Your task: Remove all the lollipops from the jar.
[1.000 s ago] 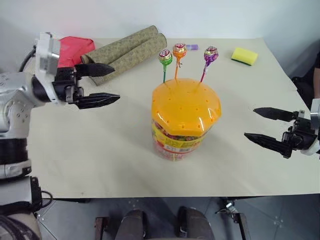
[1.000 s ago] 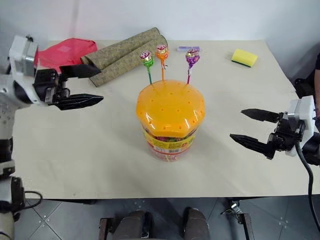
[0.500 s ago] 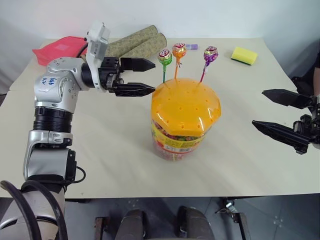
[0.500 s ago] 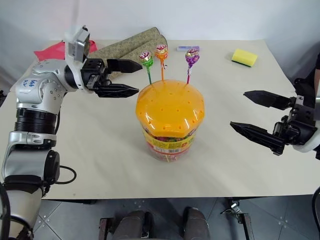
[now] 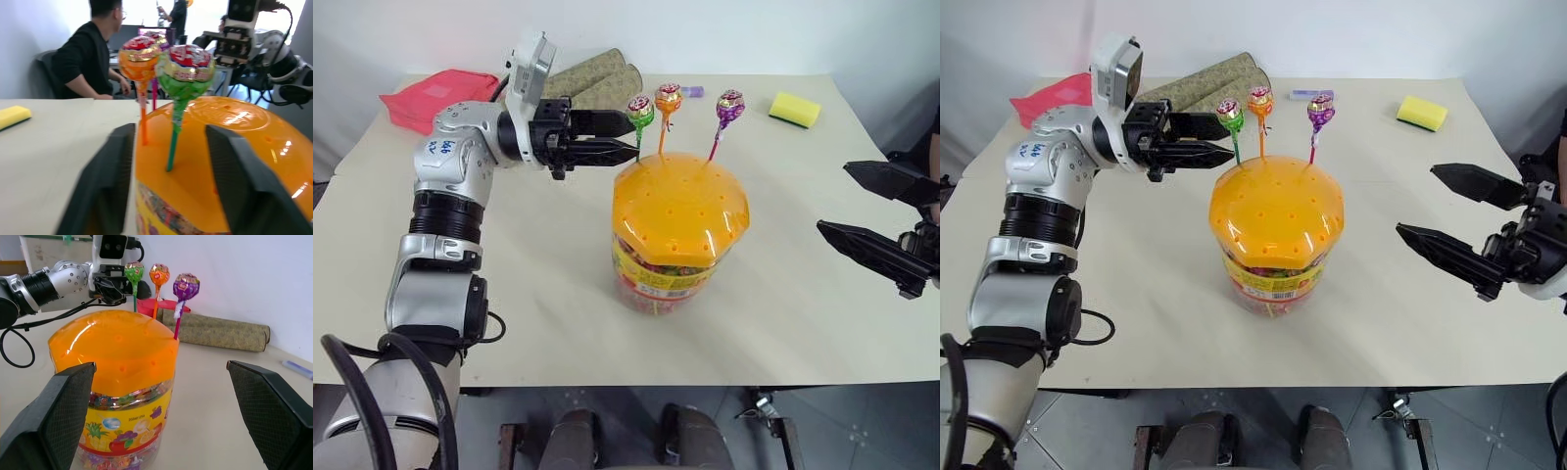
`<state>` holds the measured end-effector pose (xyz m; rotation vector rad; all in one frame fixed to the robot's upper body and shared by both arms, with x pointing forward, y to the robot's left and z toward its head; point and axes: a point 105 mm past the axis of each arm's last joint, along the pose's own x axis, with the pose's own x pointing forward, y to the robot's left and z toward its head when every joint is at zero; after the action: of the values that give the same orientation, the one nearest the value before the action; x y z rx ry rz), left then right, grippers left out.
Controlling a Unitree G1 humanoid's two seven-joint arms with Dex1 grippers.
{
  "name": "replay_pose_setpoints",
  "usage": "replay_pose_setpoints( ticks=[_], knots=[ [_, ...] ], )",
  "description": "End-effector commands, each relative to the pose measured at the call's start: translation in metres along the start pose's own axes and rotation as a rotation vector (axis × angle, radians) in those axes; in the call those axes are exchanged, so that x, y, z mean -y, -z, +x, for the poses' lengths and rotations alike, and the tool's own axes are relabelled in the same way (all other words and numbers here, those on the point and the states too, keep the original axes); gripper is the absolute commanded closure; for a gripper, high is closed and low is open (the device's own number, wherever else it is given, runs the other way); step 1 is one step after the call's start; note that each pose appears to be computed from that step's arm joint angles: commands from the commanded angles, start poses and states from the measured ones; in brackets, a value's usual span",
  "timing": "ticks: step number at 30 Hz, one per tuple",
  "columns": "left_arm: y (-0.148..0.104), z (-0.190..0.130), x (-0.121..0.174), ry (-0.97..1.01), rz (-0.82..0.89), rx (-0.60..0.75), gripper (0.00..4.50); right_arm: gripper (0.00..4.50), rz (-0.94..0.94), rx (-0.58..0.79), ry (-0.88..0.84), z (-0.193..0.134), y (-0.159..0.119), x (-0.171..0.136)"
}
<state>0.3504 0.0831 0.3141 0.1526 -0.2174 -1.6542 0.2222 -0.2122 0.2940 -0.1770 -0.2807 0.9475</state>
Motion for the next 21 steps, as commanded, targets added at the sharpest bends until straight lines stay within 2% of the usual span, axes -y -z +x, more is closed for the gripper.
replay_pose_setpoints(
  ticks=[1, 4, 5, 9, 17, 21],
  knots=[
    [-0.020, 0.004, 0.003, 0.040, 0.067, 0.010, 3.32, 0.00, -0.066, 0.039, 0.008, -0.002, -0.013, -0.004],
    [-0.022, 0.005, 0.003, 0.042, 0.073, 0.017, 4.26, 0.00, -0.069, 0.041, 0.013, -0.002, -0.012, -0.003],
    [-0.023, 0.005, 0.002, 0.041, 0.076, 0.018, 4.44, 0.00, -0.070, 0.042, 0.013, -0.002, -0.012, -0.003],
    [-0.032, 0.005, -0.001, 0.015, 0.091, 0.048, 4.47, 0.00, -0.073, 0.044, 0.017, -0.002, -0.013, -0.002],
    [-0.069, 0.003, -0.011, -0.071, 0.138, 0.167, 4.47, 0.00, -0.085, 0.038, 0.023, -0.006, -0.014, 0.004],
    [-0.074, -0.017, -0.028, -0.260, 0.130, 0.146, 4.47, 0.00, -0.068, 0.003, 0.019, -0.010, -0.012, 0.004]
  ],
)
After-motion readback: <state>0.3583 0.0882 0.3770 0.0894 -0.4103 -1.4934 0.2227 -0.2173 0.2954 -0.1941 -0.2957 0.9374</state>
